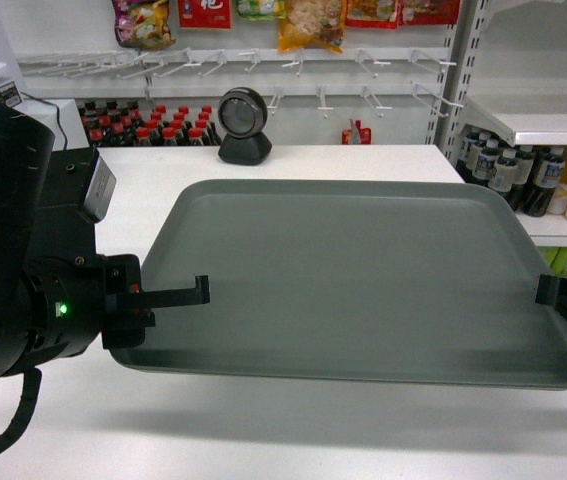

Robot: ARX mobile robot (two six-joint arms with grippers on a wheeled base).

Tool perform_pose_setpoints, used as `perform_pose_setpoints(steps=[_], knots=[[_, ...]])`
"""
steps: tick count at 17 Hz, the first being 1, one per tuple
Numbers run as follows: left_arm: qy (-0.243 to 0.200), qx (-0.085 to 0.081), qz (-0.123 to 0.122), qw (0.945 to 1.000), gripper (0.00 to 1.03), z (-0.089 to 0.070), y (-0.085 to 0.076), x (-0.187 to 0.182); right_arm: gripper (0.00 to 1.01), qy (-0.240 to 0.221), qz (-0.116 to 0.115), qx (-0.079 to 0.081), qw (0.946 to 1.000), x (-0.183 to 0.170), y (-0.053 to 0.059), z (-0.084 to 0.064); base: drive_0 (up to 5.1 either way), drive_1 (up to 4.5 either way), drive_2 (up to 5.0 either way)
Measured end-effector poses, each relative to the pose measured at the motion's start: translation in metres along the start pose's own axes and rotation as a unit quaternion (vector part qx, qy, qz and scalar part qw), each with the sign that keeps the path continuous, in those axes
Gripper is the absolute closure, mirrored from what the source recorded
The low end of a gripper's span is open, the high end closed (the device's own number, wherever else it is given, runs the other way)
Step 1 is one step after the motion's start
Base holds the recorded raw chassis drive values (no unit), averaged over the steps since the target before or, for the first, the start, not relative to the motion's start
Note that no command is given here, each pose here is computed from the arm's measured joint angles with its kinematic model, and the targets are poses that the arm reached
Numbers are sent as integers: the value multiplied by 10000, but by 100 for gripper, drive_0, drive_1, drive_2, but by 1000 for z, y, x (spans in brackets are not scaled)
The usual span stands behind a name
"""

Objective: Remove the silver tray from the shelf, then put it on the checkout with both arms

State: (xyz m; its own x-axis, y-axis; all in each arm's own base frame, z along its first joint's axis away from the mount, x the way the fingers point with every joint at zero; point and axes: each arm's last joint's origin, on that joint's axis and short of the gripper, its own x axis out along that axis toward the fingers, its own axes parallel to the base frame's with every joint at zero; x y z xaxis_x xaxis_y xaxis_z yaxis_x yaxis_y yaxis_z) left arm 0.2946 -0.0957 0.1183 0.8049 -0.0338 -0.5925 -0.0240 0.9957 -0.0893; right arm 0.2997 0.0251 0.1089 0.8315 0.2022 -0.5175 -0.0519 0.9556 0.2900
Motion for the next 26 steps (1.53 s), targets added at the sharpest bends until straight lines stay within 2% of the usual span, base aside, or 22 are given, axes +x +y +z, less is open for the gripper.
perform_pose_setpoints(steps=[1,2,3,4,5,7,8,11,12,13,15,17,19,20,21,22,23,24,25,26], knots=[[224,-18,255,9994,100,1,-2,1,99,-14,41,-6,10000,0,0,1,0,0,0],[527,-10,738,9959,100,7,-4,8,99,177,149,-114,9997,2,0,0,0,0,0],[709,-135,934,9930,100,10,-3,26,99,258,443,-306,9982,18,0,5,0,0,0],[640,-361,862,9936,100,18,4,48,99,131,579,-460,9972,43,-1,14,0,0,0],[536,-476,783,9944,100,27,13,64,99,72,639,-497,9967,61,2,18,0,0,0],[426,-356,879,9946,100,46,38,107,98,-91,750,-500,9959,112,21,30,0,0,0],[482,-215,887,9947,100,49,47,126,98,-31,718,-449,9964,130,28,31,0,0,0],[599,39,945,9937,100,53,54,158,98,199,580,-232,9978,171,35,26,0,0,0],[628,99,1009,9929,100,54,54,164,98,239,514,-222,9981,181,36,24,0,0,0],[626,197,1194,9907,92,51,54,169,87,439,456,-627,9960,187,37,7,0,0,0],[570,259,1465,9872,81,49,55,171,76,429,512,-782,9947,185,38,3,0,0,0],[516,279,1595,9855,64,49,56,171,61,316,432,-918,9943,183,39,-1,0,0,0],[410,238,1608,9858,52,48,54,167,46,109,346,-995,9944,175,38,-1,0,0,0],[324,154,1584,9867,46,48,55,163,41,-17,306,-1029,9942,170,37,1,0,0,0],[183,36,1547,9878,39,49,53,156,33,-195,264,-1064,9938,162,36,5,0,0,0],[-34,-155,1489,9887,32,52,49,145,26,-322,269,-1088,9932,153,36,10,0,0,0],[-219,-234,1490,9883,26,56,44,137,25,-714,187,-1156,9906,149,37,16,0,0,0],[-385,-309,1446,9883,21,62,38,128,29,-1408,-21,-1215,9825,144,36,21,0,0,0],[-730,-371,1320,9879,15,74,33,120,36,-1912,-342,-1233,9732,133,33,24,0,0,0],[-1628,-395,677,9835,21,83,29,114,44,-2212,-537,-1215,9661,118,29,21,0,0,0]])
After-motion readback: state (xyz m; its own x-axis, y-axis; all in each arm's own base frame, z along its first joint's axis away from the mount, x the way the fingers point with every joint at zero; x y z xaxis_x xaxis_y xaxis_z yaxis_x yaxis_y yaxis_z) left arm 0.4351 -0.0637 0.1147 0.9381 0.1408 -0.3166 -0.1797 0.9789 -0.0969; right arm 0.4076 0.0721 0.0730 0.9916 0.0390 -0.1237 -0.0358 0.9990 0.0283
